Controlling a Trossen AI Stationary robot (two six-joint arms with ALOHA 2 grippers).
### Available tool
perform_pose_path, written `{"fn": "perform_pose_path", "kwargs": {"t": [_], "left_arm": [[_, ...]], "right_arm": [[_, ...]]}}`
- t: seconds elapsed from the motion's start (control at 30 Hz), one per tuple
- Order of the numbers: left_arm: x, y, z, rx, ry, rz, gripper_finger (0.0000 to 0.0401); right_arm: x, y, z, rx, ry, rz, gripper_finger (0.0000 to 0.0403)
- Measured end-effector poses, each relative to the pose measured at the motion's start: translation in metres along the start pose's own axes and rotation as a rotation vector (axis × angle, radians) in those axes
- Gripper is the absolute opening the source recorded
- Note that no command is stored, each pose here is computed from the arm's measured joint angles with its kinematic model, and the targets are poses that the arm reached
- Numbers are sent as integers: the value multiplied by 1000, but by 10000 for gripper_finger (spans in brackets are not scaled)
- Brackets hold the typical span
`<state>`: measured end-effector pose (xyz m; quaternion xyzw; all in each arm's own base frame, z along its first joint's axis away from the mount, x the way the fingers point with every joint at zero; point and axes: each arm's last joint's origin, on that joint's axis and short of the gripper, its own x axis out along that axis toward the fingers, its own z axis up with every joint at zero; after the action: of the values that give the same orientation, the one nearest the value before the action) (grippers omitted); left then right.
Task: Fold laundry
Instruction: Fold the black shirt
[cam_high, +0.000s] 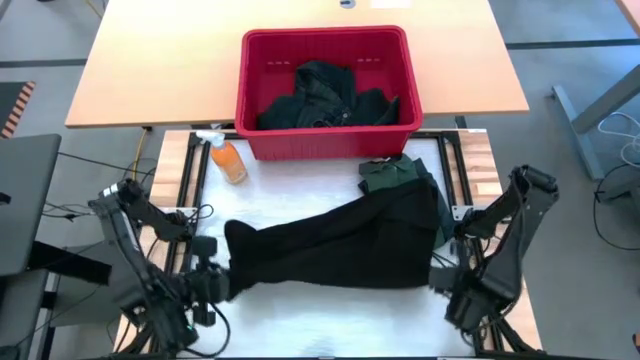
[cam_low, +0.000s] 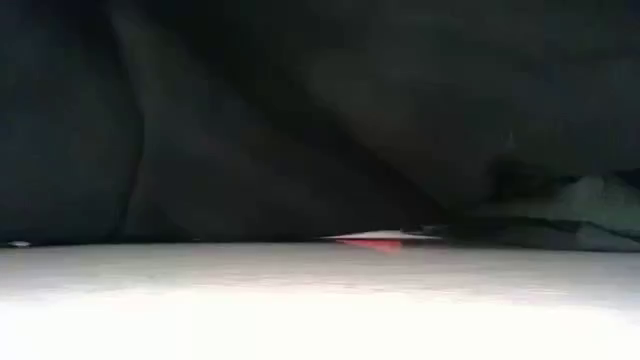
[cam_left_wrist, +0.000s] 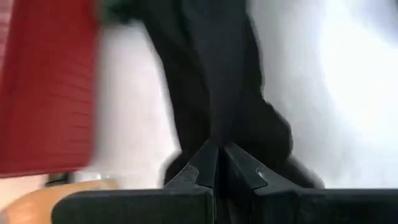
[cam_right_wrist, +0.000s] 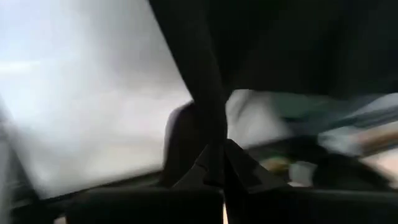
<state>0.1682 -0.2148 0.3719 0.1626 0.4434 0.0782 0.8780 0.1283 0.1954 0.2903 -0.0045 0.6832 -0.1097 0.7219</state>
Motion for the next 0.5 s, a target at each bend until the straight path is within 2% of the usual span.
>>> {"fn": "perform_pose_path", "kwargs": {"t": [0.03,0.13,0.23,0.33,0.43,0.5], "left_arm": [[-7,7,5,7,-44,-4,0],[-26,31,16,50,-127,-6,0],[-38,60,23,-4,-183,-1,0],[-45,80,24,-73,-167,-59,0],[-48,92,20,-68,-137,-133,0],[-53,102,17,-71,-151,-143,0]], "right_arm": [[-10,-4,1,12,-16,-21,12],[-37,-15,10,-48,-189,62,12],[-56,-31,20,16,-314,41,11],[-66,-34,28,11,-362,53,11],[-72,-34,32,-85,-373,47,11],[-81,-39,36,-120,-395,63,11]]}}
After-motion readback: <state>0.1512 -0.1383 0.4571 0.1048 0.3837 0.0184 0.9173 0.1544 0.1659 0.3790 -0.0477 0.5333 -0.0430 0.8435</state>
